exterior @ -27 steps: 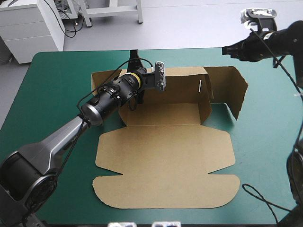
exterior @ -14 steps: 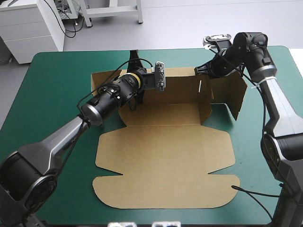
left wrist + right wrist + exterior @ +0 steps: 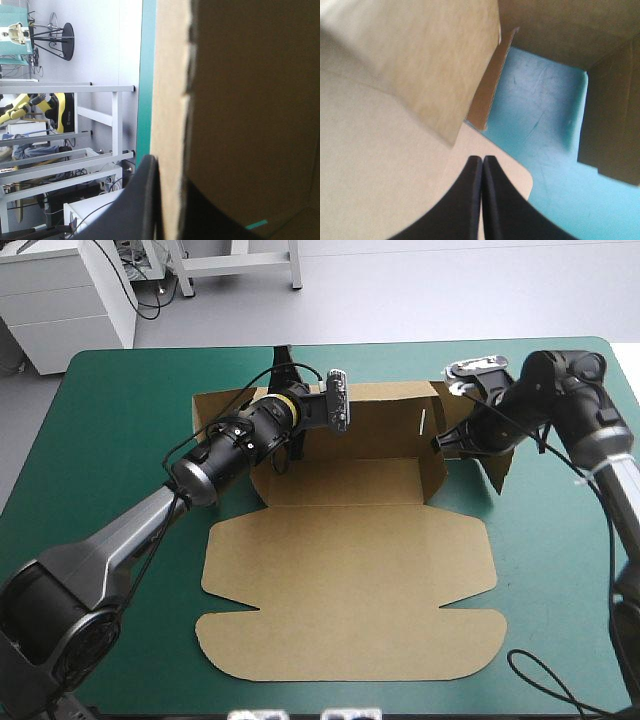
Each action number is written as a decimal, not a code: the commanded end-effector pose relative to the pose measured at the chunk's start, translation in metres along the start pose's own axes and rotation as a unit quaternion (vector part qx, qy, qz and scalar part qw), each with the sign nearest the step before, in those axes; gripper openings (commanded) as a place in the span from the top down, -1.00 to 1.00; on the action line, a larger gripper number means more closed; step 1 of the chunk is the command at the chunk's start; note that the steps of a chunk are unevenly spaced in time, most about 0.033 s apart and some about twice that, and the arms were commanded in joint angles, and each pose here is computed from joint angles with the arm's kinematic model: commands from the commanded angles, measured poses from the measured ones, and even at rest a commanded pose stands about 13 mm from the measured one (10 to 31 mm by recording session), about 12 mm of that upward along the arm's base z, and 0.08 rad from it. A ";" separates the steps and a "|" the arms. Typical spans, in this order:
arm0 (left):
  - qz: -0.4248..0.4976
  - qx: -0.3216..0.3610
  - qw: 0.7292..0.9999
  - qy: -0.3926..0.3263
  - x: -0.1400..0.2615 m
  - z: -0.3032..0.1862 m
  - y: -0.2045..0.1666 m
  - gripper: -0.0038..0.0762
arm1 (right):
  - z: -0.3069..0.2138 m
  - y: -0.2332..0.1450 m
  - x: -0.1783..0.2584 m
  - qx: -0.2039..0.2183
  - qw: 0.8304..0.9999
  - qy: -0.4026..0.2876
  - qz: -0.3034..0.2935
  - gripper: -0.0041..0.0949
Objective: Fold the box
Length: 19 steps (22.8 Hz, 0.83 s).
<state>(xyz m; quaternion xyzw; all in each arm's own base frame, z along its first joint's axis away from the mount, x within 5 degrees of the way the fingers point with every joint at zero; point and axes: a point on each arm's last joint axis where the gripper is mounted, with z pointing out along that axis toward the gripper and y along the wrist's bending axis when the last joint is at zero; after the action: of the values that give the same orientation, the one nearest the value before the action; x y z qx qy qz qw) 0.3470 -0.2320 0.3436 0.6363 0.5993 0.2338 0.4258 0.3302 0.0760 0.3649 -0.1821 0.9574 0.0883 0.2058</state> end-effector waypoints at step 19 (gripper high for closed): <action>-0.052 -0.011 0.998 -0.012 -0.001 -0.021 0.012 0.92 | -0.163 0.041 0.095 0.076 0.921 -0.378 -0.058 0.96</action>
<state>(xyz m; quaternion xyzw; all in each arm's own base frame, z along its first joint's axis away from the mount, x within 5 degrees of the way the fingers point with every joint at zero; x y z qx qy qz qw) 0.3469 -0.2317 0.3432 0.6289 0.6087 0.2289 0.4262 0.1677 0.0459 0.4543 -0.1868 0.8423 0.0774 0.4996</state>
